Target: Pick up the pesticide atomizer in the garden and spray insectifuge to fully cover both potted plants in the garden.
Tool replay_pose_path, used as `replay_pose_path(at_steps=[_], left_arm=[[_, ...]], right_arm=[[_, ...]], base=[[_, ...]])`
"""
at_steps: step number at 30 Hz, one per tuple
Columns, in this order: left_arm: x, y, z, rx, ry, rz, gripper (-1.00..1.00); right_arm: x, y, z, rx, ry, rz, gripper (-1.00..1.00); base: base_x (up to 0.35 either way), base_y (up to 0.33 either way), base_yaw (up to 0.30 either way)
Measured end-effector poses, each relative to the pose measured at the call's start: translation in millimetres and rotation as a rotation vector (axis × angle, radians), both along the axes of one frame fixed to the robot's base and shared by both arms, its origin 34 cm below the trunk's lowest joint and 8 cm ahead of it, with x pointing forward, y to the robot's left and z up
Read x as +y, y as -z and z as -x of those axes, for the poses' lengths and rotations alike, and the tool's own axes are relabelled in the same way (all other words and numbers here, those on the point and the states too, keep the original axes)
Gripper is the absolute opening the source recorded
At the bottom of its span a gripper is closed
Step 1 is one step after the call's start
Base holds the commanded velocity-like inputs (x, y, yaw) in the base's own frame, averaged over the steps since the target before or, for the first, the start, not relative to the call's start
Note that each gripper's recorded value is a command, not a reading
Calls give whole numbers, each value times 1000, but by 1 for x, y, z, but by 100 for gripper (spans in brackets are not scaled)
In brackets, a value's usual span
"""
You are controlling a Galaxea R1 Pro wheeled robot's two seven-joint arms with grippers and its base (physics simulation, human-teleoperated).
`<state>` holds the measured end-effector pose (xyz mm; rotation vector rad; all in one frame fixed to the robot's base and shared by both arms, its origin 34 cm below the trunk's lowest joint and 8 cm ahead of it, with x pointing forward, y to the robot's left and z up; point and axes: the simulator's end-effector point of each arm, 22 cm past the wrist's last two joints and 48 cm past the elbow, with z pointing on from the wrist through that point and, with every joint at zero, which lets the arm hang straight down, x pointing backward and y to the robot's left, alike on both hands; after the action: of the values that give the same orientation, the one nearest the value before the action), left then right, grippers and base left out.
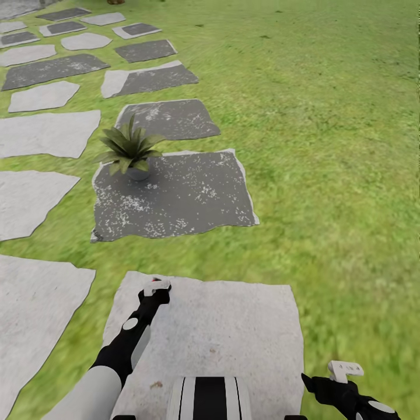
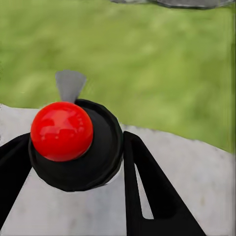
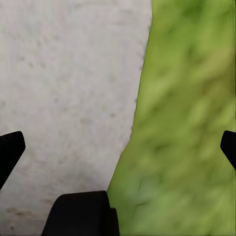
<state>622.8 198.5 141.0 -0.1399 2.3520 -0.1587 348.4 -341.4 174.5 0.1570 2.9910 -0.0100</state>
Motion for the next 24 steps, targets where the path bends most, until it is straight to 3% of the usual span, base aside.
replay_pose_path(at_steps=[18, 22, 24], left_arm=[[3, -48, -32, -88, -3, -4, -100], [2, -51, -30, -53, 2, 2, -100], [0, -57, -36, -37, 7, 7, -100]], right_arm=[[-4, -24, -25, -79, 1, 7, 100], [-26, -49, -53, -162, 29, 48, 100], [-48, -60, -57, -189, 74, 82, 100]], base=[[0, 0, 0], [0, 0, 0], [0, 0, 0]])
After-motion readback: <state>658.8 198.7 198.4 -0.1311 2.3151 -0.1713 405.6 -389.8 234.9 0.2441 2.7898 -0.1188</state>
